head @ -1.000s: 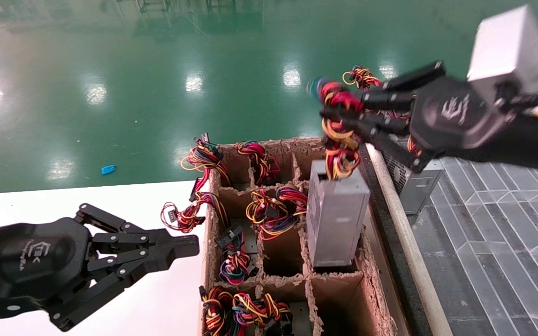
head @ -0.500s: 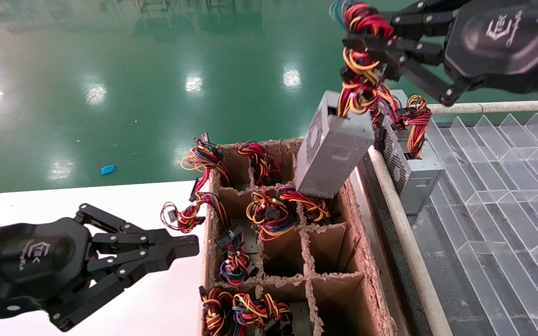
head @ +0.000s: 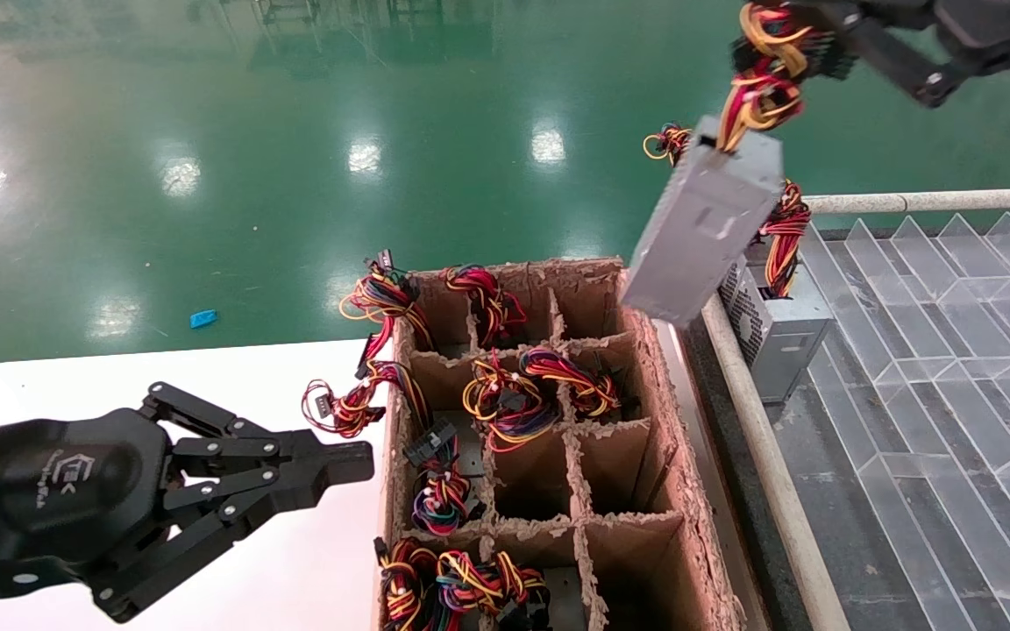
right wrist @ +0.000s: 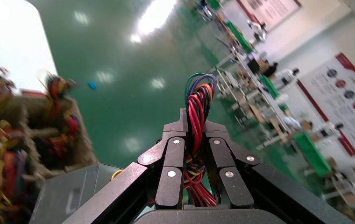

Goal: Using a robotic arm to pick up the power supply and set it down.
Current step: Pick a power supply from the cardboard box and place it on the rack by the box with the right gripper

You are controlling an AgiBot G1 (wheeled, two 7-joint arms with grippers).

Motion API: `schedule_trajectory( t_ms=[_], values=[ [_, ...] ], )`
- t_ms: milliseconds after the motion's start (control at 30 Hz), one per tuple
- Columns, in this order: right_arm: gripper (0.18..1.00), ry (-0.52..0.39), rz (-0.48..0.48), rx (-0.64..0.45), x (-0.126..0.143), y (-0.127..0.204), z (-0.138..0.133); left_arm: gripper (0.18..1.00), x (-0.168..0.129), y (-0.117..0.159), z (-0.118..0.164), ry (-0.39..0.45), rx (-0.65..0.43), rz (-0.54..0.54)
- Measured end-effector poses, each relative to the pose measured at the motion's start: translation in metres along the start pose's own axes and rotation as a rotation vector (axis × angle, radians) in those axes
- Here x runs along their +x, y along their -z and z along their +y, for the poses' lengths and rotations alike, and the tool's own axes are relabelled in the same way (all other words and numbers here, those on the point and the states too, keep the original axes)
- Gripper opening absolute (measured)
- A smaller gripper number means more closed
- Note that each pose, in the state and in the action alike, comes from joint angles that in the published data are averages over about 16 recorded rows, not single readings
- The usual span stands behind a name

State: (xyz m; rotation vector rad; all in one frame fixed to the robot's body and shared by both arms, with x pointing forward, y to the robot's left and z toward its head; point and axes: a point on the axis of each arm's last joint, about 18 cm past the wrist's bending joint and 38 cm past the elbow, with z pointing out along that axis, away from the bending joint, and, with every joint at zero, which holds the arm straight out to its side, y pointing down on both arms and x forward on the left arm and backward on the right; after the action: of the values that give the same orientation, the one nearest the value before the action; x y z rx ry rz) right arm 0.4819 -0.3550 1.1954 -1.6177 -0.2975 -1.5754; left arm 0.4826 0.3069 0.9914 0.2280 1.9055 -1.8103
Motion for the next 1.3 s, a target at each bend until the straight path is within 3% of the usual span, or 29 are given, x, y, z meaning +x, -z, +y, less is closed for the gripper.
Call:
schedule_trajectory(
  t_ms=[567, 967, 1300],
  values=[
    [0.216, -0.055, 0.030, -0.106, 0.020, 0.051, 0.029, 0.191, 0.000, 0.000, 0.000, 0.000, 0.000, 0.000],
    [0.216, -0.143, -0.008, -0.172, 0.001, 0.100, 0.045, 0.191, 0.000, 0.000, 0.000, 0.000, 0.000, 0.000],
    [0.216, -0.226, -0.044, -0.230, -0.022, 0.118, 0.069, 0.191, 0.000, 0.000, 0.000, 0.000, 0.000, 0.000]
  ],
)
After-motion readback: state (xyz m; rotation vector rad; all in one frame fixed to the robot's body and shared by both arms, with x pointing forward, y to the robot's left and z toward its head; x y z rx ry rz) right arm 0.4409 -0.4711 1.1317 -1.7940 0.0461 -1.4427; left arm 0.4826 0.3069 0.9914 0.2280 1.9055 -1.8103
